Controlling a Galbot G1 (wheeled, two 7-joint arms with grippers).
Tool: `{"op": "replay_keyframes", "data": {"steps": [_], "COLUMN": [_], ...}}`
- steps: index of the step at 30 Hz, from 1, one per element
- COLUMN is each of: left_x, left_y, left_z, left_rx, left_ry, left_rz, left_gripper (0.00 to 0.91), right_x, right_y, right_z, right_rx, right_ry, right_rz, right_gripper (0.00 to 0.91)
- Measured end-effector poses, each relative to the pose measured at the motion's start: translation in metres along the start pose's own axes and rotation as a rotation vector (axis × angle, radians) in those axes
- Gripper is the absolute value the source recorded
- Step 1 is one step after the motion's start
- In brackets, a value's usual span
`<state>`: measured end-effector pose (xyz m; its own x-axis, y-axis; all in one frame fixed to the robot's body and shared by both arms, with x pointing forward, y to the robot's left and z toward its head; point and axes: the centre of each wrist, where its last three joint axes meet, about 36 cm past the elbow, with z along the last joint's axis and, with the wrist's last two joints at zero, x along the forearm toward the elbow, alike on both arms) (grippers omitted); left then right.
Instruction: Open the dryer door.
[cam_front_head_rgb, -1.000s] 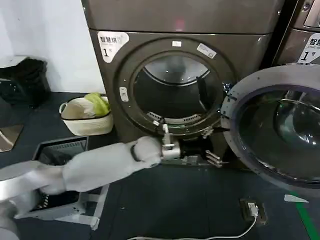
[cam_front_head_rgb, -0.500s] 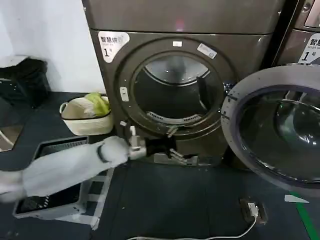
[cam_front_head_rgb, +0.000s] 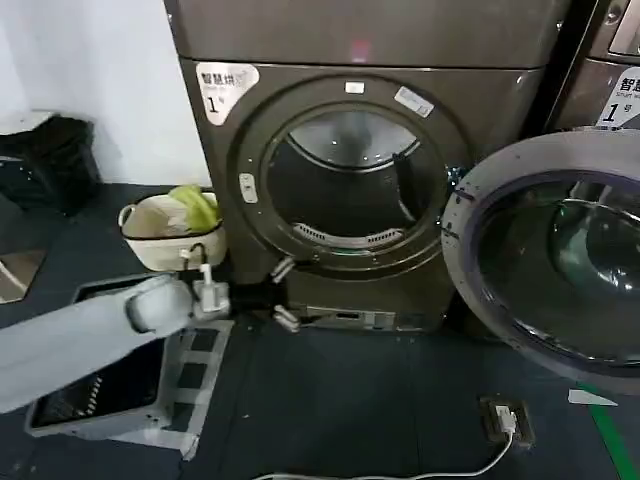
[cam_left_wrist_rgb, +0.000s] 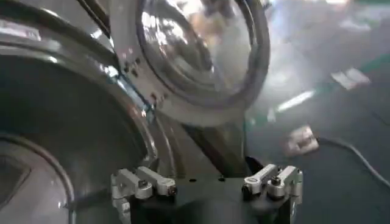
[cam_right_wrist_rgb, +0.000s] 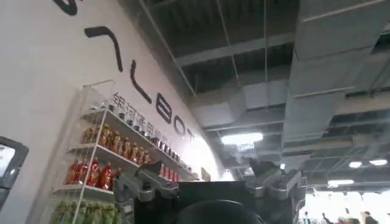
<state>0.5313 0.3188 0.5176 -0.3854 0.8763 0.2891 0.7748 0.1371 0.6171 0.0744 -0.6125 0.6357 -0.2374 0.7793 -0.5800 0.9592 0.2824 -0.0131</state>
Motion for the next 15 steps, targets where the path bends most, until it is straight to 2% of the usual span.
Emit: {"op": "replay_keyframes", "data": {"steps": [6, 15], "left_x": [0.039, 0.093], "left_y": [-0.001, -0.008], "left_z": [0.013, 0.034], "left_rx": [-0.061, -0.085], "left_ry": [0.111, 0.232], "left_rz": [0.035, -0.002], "left_gripper": [0.907, 0.907], "right_x": [-0.001, -0.002], "right_y": [0.000, 0.001], "right_z": [0.000, 0.002], "right_rx": [0.001, 0.000], "right_ry": [-0.001, 0.003], "right_rz": [-0.001, -0.006], "right_gripper": [0.907, 0.907]}}
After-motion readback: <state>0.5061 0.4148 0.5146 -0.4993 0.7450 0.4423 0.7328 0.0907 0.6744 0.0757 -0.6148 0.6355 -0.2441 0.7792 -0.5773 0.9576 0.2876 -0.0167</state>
